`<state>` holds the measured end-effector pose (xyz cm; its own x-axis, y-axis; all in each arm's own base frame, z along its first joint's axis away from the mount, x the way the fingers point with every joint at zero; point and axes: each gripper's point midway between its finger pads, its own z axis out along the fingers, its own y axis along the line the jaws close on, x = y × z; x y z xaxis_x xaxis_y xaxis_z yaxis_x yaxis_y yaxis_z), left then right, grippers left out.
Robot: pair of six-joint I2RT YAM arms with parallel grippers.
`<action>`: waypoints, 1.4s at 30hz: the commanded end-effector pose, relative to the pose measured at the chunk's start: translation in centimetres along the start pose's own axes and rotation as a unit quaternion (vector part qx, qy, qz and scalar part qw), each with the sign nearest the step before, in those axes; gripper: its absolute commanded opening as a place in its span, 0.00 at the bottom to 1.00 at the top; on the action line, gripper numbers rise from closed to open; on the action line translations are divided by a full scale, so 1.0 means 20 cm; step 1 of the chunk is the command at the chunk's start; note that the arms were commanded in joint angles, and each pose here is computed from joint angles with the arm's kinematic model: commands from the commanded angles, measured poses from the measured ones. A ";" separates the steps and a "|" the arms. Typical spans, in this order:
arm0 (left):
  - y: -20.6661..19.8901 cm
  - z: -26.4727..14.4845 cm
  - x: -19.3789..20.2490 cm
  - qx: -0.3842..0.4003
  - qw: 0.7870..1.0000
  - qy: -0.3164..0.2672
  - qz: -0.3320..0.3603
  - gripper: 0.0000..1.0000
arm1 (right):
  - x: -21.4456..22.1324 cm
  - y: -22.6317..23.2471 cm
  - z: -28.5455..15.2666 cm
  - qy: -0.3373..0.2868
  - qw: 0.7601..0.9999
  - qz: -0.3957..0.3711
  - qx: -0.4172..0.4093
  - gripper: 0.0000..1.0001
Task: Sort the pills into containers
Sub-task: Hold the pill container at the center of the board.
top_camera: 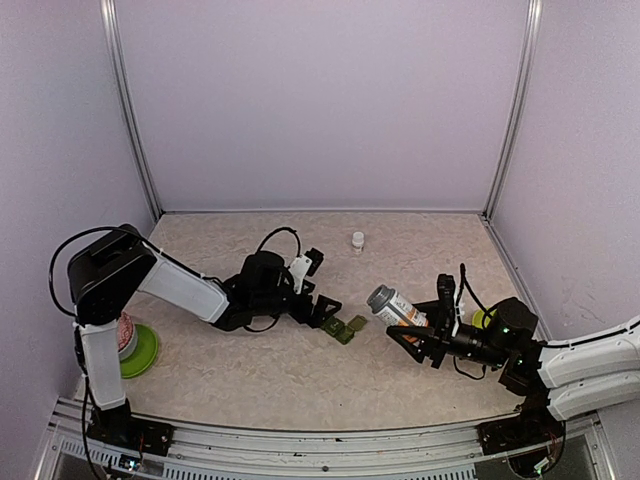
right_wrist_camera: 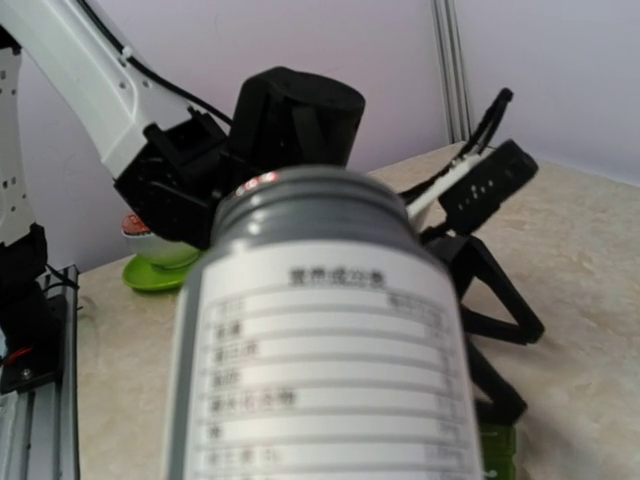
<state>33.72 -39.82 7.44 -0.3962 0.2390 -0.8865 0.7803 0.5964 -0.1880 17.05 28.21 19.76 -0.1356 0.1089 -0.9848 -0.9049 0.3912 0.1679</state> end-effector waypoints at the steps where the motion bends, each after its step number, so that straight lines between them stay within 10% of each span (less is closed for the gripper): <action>1: -0.06 0.07 -0.05 0.011 0.997 -0.025 0.066 0.99 | -0.03 0.01 0.00 -0.017 1.000 -0.001 -0.001 0.20; 42: -0.05 0.16 0.14 0.029 0.992 -0.027 0.120 0.99 | 0.16 -0.07 0.11 0.043 0.999 0.016 0.025 0.20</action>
<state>33.61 -42.42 4.27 -0.1849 0.3283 -0.9263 0.8696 0.4938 0.0014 18.20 29.33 14.55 -0.2320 -0.0095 -0.9727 -0.8761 0.4364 0.2047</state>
